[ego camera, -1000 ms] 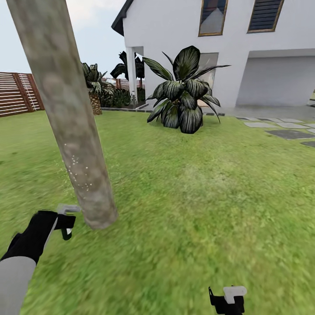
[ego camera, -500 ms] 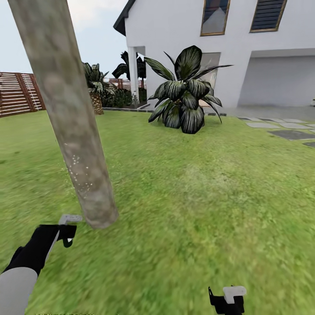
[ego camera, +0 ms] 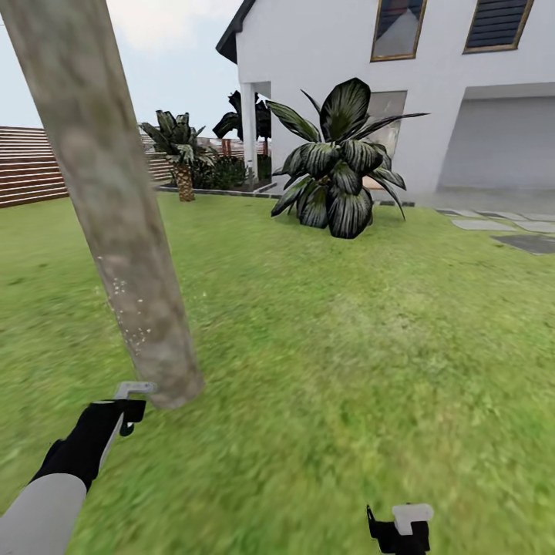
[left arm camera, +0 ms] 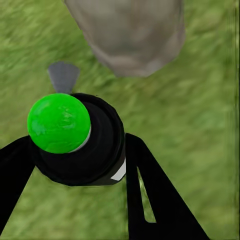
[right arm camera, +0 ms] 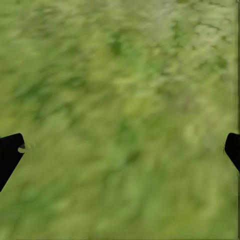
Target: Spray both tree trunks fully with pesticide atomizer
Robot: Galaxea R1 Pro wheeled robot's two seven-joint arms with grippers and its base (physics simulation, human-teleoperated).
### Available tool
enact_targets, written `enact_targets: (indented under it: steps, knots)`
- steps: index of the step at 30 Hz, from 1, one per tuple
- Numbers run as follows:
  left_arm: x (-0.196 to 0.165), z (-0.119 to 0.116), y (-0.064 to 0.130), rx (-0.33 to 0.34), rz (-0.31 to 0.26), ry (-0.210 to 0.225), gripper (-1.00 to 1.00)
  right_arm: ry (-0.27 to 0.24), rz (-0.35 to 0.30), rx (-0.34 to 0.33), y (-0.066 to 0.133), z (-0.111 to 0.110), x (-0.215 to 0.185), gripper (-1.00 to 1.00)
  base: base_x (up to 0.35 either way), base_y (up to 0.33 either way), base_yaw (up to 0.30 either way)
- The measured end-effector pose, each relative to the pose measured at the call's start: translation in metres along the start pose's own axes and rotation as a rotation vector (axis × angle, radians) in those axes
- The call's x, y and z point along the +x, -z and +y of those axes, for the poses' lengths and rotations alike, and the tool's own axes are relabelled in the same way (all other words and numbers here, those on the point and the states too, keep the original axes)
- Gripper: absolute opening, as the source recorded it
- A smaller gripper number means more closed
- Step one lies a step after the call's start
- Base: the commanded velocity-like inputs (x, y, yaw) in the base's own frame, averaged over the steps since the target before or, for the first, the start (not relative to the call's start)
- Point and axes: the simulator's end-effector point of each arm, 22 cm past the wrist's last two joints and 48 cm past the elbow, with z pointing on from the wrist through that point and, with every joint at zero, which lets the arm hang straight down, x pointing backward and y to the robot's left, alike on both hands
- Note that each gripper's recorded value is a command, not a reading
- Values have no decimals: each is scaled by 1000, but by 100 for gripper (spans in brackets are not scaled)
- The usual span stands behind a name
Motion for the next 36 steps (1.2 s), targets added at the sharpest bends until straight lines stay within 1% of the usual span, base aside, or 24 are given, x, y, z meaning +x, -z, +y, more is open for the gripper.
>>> enact_targets:
  steps: [2,5,8,16,25,36]
  knots:
    - [0,0,0,0,0,3,-100,0,0,0,0,0,0,100,215,-203,0]
    - [2,7,0,-6,1,39,-100,0,0,0,0,0,0,100,179,-224,0]
    - [3,7,0,-6,2,44,-100,0,0,0,0,0,0,100,132,-247,0]
    - [3,8,0,-10,2,40,-100,0,0,0,0,0,0,100,29,-269,20]
    - [3,9,0,-12,3,39,-100,1,0,-1,0,0,0,100,77,-272,241]
    - [3,17,0,-23,4,34,-100,0,0,0,0,0,0,100,141,-272,32]
